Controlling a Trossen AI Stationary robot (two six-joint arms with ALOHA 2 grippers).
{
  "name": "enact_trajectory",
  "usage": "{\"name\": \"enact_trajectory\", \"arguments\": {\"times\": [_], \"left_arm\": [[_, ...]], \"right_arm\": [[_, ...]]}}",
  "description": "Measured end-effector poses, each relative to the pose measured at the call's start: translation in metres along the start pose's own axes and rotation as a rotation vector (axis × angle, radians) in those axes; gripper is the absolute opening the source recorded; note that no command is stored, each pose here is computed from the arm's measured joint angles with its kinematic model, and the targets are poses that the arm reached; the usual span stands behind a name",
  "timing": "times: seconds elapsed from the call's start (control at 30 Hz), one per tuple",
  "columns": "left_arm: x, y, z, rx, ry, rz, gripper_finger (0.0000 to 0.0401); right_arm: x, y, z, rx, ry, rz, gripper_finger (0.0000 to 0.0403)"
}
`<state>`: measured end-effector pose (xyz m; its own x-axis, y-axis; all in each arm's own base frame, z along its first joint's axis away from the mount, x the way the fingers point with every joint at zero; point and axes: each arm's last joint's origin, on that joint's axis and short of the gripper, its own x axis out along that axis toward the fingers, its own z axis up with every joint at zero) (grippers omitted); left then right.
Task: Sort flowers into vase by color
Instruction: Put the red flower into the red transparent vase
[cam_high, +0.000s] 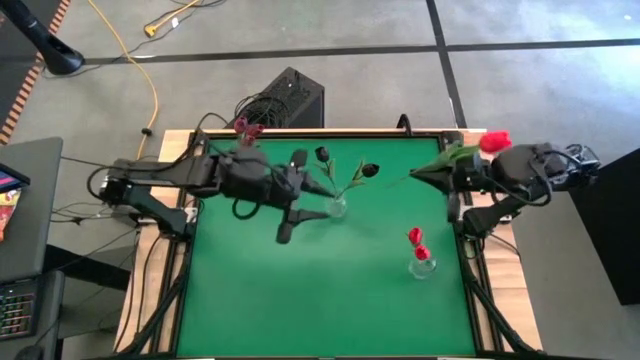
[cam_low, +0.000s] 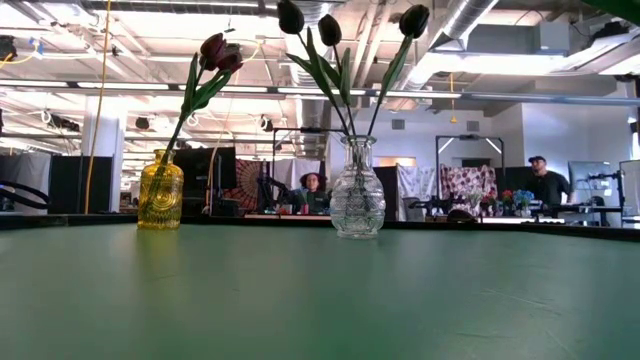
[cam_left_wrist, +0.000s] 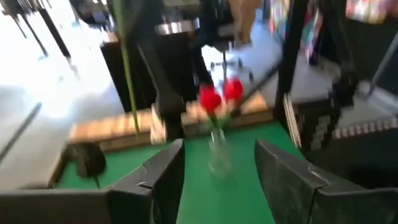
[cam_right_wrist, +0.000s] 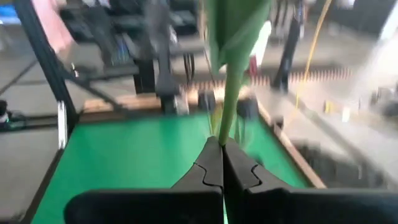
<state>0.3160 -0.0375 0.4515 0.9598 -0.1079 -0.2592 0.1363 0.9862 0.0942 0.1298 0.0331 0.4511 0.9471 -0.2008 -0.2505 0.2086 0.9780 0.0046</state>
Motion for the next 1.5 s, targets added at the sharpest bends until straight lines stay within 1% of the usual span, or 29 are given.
{"name": "enact_trajectory", "arguments": {"times": [0.07,0.17,0.27,0.33,0.4,0.47,0.57,0.6,0.67,0.8,0.9,0.97,1.07,1.2,1.5], "left_arm": [[-0.002,-0.01,-0.006,0.009,0.071,-0.007,0.0177],[-0.003,-0.026,-0.011,0.051,0.132,-0.013,0.0168],[-0.005,-0.042,-0.012,0.084,0.15,-0.044,0.0159],[-0.007,-0.052,-0.015,0.105,0.186,-0.068,0.0153],[-0.005,-0.06,-0.025,0.124,0.216,-0.08,0.0147],[-0.003,-0.067,-0.04,0.136,0.261,-0.084,0.0141],[-0.003,-0.072,-0.066,0.1,0.289,-0.084,0.0133],[-0.004,-0.074,-0.075,0.089,0.283,-0.087,0.0131],[-0.008,-0.077,-0.088,0.067,0.216,-0.091,0.0127],[-0.021,-0.079,-0.111,0.031,0.056,-0.101,0.0124],[-0.029,-0.076,-0.127,0.009,-0.027,-0.087,0.0123],[-0.033,-0.074,-0.135,-0.001,-0.067,-0.076,0.0123],[-0.037,-0.073,-0.14,-0.015,-0.088,-0.075,0.0123],[-0.037,-0.073,-0.141,-0.024,-0.084,-0.075,0.0123],[-0.037,-0.071,-0.141,-0.006,-0.088,-0.05,0.0123]], "right_arm": [[-0.006,-0.005,-0.007,0.025,0.078,-0.015,0.0016],[-0.014,-0.012,-0.016,0.051,0.155,-0.038,0.0017],[-0.026,-0.02,-0.023,0.128,0.199,-0.058,0.0017],[-0.032,-0.024,-0.029,0.181,0.242,-0.062,0.0017],[-0.036,-0.024,-0.034,0.225,0.305,-0.032,0.0017],[-0.035,-0.021,-0.041,0.247,0.371,0.017,0.0017],[-0.032,-0.011,-0.051,0.273,0.456,0.108,0.0018],[-0.031,-0.008,-0.054,0.277,0.486,0.13,0.0018],[-0.031,-0.002,-0.059,0.288,0.535,0.152,0.0018],[-0.033,0.008,-0.073,0.275,0.613,0.137,0.0018],[-0.034,0.012,-0.083,0.257,0.609,0.089,0.0018],[-0.035,0.015,-0.088,0.257,0.577,0.066,0.0018],[-0.035,0.023,-0.098,0.25,0.57,0.071,0.0018],[-0.039,0.033,-0.109,0.24,0.582,0.094,0.0018],[-0.049,0.043,-0.12,0.24,0.476,0.111,0.0018]]}}
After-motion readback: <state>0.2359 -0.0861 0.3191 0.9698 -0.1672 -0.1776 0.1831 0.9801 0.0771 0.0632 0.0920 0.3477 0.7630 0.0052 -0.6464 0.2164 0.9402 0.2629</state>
